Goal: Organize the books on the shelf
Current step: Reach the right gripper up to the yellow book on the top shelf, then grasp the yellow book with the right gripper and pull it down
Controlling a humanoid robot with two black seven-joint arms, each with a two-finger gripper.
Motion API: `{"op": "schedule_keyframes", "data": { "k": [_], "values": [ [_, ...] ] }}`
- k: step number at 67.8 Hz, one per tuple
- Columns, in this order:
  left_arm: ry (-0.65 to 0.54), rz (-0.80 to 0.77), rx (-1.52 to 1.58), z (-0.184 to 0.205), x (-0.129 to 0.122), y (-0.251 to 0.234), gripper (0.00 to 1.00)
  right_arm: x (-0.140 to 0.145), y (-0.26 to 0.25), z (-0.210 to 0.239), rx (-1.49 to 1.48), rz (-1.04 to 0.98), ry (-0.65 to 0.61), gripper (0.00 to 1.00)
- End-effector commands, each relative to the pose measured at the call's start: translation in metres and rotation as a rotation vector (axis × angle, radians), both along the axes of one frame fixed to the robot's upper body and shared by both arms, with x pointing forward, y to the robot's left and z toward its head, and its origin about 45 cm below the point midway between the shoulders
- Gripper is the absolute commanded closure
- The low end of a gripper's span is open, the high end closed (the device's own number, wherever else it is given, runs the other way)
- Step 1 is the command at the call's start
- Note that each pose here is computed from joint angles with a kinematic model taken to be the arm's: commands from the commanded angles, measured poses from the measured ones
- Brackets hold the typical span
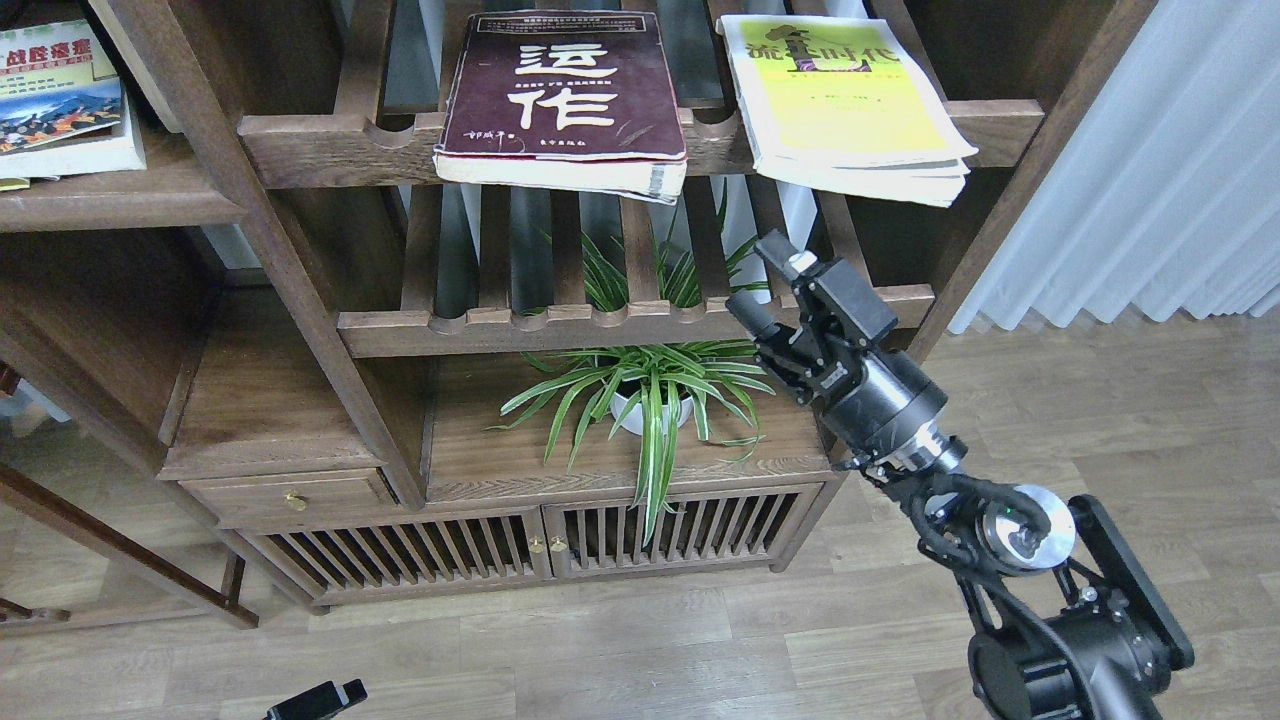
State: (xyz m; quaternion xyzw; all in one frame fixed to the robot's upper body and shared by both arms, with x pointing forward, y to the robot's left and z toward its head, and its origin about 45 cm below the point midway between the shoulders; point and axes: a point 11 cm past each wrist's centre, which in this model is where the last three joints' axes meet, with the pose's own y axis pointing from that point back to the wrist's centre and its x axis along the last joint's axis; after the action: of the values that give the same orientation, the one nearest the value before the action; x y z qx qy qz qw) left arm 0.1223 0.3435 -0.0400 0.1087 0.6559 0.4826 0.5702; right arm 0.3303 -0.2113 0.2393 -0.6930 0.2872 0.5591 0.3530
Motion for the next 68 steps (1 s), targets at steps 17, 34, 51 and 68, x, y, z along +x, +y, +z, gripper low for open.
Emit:
{"op": "schedule_keyframes", "data": {
  "k": [17, 34, 51, 68],
  "values": [
    [-0.006, 0.007, 0.0, 0.0, 0.001, 0.0, 0.0, 0.039, -0.03, 0.031, -0.055, -0.069, 0.018, 0.05],
    [-0.004, 0.011, 0.002, 0.0, 0.0, 0.001, 0.0, 0.056, -0.056, 0.035, -0.061, -0.139, 0.023, 0.22],
    [-0.002, 0.013, 0.002, 0.0, -0.001, 0.002, 0.0, 0.061, -0.077, 0.042, -0.088, -0.178, 0.007, 0.55],
    [0.0, 0.013, 0.003, -0.001, -0.002, 0.002, 0.0, 0.058, -0.085, 0.053, -0.072, -0.192, -0.095, 0.97]
  ]
}}
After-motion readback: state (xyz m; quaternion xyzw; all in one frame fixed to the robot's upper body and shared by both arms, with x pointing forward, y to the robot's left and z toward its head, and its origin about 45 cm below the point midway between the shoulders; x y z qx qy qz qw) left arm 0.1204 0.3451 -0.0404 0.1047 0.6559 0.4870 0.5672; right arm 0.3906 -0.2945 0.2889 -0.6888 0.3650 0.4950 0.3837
